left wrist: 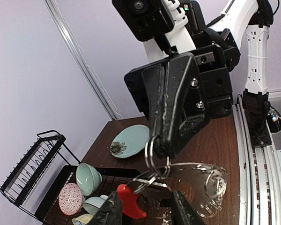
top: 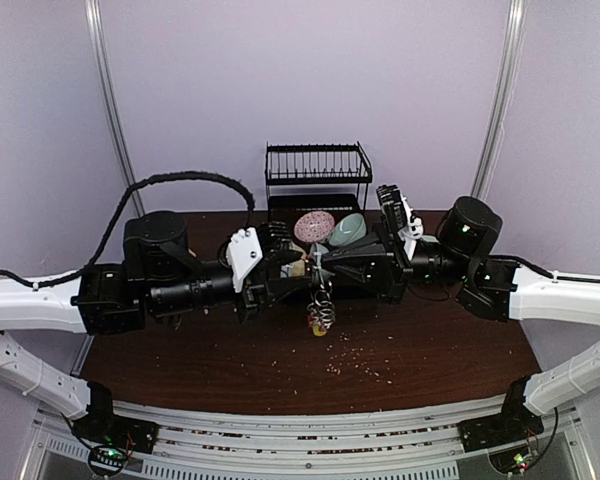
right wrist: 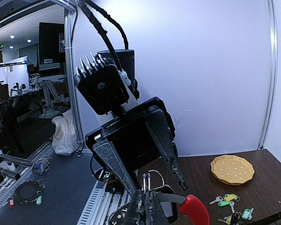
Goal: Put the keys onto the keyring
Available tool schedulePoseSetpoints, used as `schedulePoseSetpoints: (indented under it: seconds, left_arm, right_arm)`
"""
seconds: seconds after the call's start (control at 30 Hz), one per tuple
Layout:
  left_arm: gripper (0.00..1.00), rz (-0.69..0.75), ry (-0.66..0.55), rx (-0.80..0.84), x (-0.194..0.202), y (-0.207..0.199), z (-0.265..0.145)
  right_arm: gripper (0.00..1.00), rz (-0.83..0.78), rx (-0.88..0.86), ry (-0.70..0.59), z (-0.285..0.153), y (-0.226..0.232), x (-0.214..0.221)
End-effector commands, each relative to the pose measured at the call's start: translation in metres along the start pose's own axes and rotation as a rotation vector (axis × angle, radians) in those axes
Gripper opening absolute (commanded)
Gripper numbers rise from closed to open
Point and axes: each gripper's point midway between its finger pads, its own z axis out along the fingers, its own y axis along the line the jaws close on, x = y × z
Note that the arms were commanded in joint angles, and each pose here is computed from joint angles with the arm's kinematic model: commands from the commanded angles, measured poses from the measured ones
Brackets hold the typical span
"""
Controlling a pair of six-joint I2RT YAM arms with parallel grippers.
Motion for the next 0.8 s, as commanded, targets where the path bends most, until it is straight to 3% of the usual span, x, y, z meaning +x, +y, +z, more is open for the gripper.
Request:
schedulePoseSetpoints:
  seconds: [0.0, 0.1, 0.2, 0.43, 0.67, 0.77]
  left_arm:
    - [0.39, -0.021, -0.088, -0.008, -0.015, 0.003, 0.005]
    - [0.38, -0.03, -0.075, -0.026, -0.011, 0.005, 0.011]
    - [0.29, -0.044, -0.096, -0.063, -0.015, 0.012, 0.01]
    - [0.28, -0.047, -0.105, -0.049, -0.015, 0.009, 0.01]
    - [0.01, -0.058, -0.086, -0.076, -0.01, 0.013, 0.009]
    - [0.0, -0.069, -0.071, -0.084, -0.005, 0.014, 0.011]
  right_arm:
    - [0.0, -0.024, -0.028, -0.045, 0.001, 0.007, -0.013]
    - [0.0, -0.022, -0.03, -0.048, 0.001, 0.007, -0.014]
    - [0.0, -0.017, -0.032, -0.047, 0.001, 0.008, -0.013]
    - [0.0, -0.021, -0.012, -0.053, 0.0, 0.006, -0.015]
    - [0.0, -0.01, 0.024, -0.056, -0.001, 0.0, -0.014]
    - [0.0, 0.001, 0.068, -0.085, -0.002, -0.007, -0.018]
